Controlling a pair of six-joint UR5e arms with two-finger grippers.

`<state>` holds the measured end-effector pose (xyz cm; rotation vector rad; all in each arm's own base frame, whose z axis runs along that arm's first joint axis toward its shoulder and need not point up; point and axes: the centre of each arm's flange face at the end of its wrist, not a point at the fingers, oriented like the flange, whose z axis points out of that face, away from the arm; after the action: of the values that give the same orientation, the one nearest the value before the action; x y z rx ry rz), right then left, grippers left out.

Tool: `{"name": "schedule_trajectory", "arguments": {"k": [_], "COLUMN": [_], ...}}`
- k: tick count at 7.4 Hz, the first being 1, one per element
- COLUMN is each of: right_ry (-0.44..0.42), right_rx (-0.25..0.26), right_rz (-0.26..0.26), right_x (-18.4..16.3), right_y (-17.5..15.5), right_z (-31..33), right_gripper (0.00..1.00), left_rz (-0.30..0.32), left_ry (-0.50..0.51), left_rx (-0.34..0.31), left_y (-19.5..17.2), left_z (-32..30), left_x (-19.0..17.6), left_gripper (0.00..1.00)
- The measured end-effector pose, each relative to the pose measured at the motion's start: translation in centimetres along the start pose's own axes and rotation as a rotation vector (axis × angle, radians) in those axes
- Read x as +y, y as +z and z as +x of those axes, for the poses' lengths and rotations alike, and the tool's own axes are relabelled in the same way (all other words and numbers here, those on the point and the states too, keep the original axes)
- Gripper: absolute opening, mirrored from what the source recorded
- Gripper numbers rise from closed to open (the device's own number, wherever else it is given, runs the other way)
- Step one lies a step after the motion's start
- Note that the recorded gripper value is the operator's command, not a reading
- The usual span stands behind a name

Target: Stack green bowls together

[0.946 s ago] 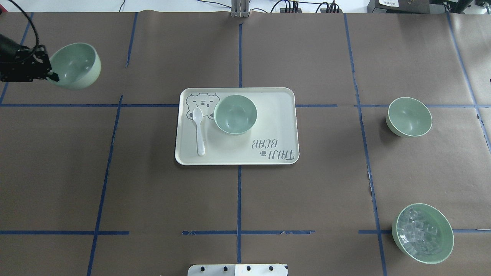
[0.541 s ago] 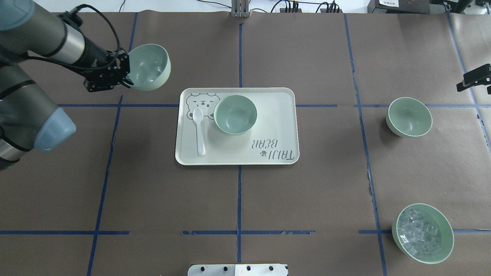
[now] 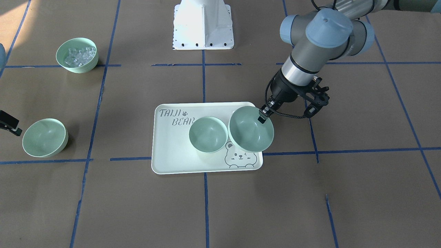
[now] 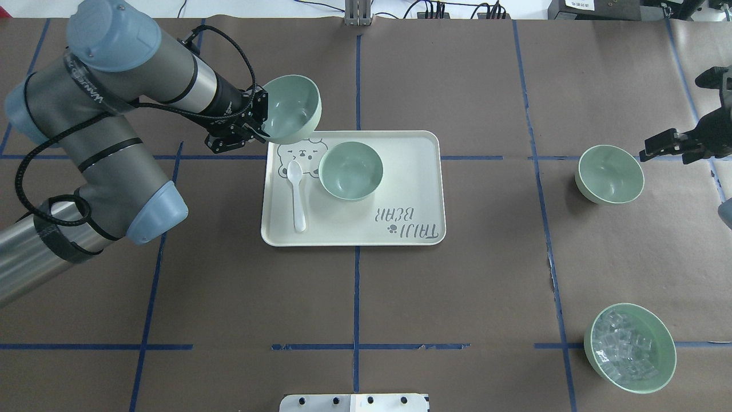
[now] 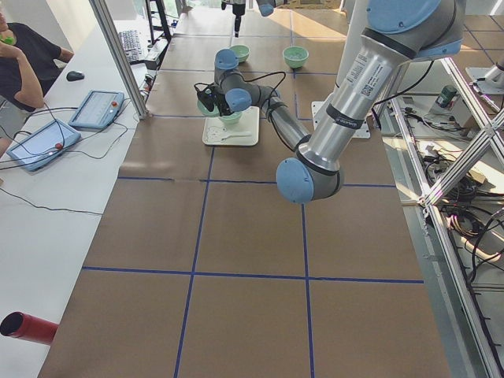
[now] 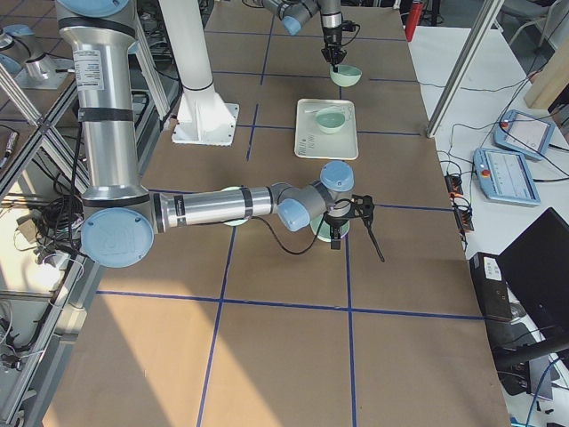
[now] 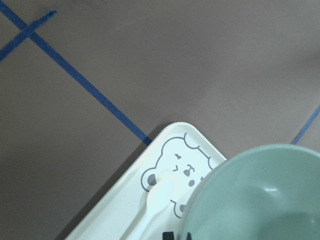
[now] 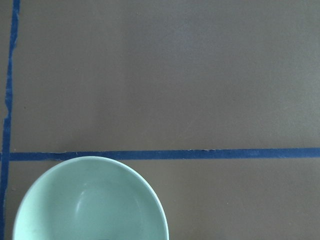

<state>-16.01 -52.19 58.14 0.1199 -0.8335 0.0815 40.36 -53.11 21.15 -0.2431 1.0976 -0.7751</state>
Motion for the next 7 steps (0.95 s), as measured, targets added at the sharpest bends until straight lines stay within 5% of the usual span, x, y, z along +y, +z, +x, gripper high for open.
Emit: {"name": "schedule_trajectory", "arguments": {"k": [1, 2, 3, 4, 7], "right_ry": [-0.007, -0.011, -0.016, -0.019, -0.036], "right_rx": [0.005, 0.004, 0.004, -0.001, -0.022], "right_rz": [0.001, -0.008, -0.02, -0.029, -0.044], "right_x": [0.6, 1.1, 1.5, 1.8, 2.0], "right_y": [2.3, 3.9, 5.0, 5.4, 5.4], "right_z": [0.3, 0.0, -0.4, -0.8, -1.2], "right_gripper": [1.0, 0.87, 0.24, 0.0, 0.0], "left_rz": [-0.004, 0.0, 0.008, 0.015, 0.018], "left_ry": [-0.006, -0.005, -0.003, -0.002, 0.004], "left_rx": [0.006, 0.01, 0.012, 0.011, 0.001], "left_y": [0.3, 0.7, 1.2, 1.6, 2.8], "left_z": [1.0, 1.5, 2.0, 2.3, 2.1], "left_x": [1.0, 1.7, 2.2, 2.4, 3.4], "left_gripper": [0.0, 0.0, 0.0, 0.0, 0.0]}}
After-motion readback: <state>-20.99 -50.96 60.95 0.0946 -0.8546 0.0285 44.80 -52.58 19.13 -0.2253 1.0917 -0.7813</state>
